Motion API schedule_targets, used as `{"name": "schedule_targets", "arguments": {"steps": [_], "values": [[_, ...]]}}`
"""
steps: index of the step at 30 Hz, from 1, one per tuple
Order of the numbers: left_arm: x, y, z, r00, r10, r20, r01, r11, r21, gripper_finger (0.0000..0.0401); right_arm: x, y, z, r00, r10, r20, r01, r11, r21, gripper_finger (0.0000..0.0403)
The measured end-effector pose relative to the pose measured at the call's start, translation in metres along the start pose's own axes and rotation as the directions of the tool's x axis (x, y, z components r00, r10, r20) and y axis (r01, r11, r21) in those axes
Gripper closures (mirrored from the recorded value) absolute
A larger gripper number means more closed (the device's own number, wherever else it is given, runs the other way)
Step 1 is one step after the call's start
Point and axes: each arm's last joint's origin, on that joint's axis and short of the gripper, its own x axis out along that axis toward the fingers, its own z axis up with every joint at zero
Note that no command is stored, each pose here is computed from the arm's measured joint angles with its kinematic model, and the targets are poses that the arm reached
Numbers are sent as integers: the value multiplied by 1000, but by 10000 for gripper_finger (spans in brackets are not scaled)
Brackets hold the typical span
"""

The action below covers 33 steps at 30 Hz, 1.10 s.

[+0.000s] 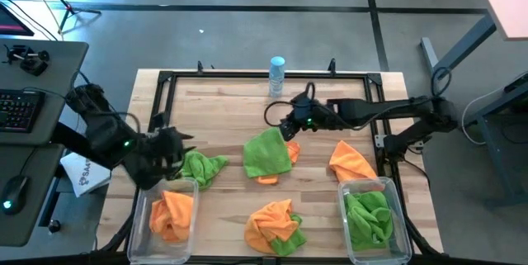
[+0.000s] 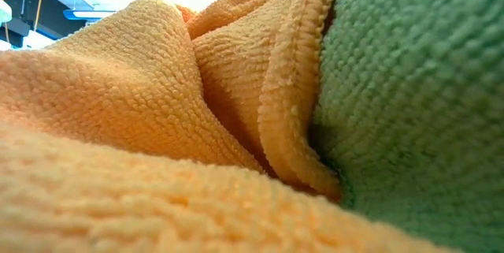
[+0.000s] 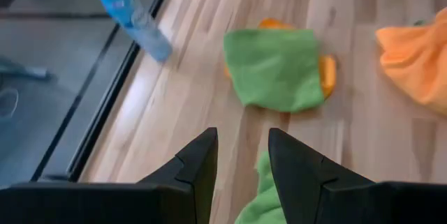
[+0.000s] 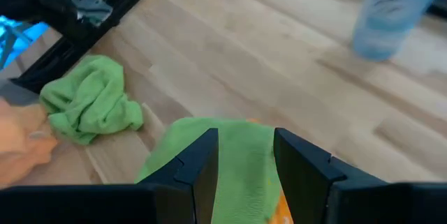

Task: Sort microfiber towel by color & place in baskets
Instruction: Put the green microfiber cloth into the right transparent bin

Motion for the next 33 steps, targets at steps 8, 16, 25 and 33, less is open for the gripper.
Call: {"name": "schedule_targets", "arguments": {"steps": [8,16,25,33], "values": [[24,3,33,991,-91,95,87,995,43,284,33,5,-11,989,70,-132,-69,998,12,268],[88,6,26,977,-190,96,190,982,13,284,44,0,-16,981,25,-190,-22,1000,17,268],[138,16,17,939,-251,233,289,946,-146,284,58,-21,-18,943,-38,-331,61,996,60,268],[146,22,17,939,-231,254,298,916,-269,284,80,-28,-16,944,-38,-328,52,998,31,268]]}}
